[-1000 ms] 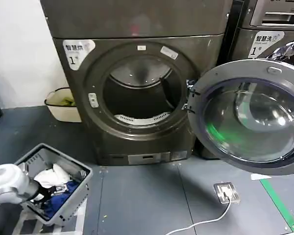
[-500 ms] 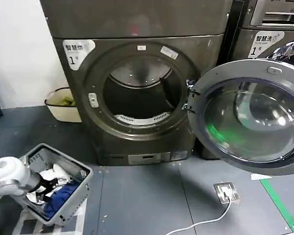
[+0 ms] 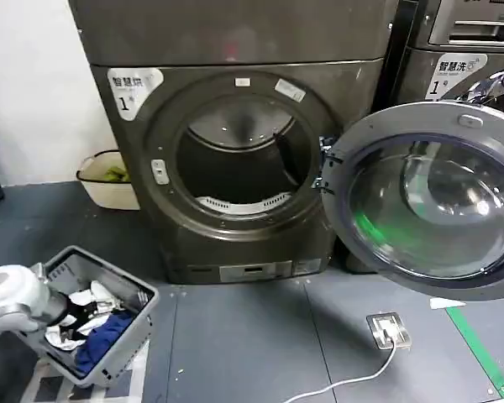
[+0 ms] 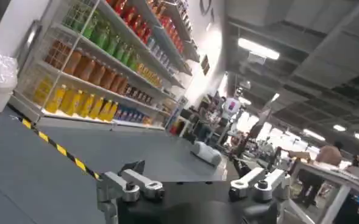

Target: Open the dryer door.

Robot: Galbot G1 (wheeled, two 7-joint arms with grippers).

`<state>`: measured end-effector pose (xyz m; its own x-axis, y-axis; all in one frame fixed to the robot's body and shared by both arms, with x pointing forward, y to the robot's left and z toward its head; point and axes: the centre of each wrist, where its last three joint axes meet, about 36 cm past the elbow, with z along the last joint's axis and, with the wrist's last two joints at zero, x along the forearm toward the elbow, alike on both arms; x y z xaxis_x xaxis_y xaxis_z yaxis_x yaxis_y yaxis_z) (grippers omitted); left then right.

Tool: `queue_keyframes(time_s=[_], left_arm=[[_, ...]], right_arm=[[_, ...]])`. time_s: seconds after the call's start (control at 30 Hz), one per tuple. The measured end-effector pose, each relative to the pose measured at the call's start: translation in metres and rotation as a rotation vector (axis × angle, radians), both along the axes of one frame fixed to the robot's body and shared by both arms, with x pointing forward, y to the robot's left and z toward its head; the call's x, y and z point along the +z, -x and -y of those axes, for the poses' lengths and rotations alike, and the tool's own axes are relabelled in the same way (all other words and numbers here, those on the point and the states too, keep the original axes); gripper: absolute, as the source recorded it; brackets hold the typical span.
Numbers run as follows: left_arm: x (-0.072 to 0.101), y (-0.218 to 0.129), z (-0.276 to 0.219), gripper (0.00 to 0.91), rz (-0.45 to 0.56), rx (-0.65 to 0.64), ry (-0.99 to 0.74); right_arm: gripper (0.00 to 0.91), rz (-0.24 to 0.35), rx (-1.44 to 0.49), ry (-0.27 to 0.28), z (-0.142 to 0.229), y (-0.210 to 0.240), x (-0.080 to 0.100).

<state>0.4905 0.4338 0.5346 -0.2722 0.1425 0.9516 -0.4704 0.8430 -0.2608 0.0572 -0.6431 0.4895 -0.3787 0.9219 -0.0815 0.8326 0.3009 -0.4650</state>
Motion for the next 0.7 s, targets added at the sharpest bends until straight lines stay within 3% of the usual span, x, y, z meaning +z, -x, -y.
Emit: queue_keyframes(time_s=[0.7], left_arm=[[0.006,-0.002,-0.007,0.907,0.007,0.015,-0.013]], right_arm=[[0.907,-0.003,-0.049,0.021,0.007,0.014,0.003]])
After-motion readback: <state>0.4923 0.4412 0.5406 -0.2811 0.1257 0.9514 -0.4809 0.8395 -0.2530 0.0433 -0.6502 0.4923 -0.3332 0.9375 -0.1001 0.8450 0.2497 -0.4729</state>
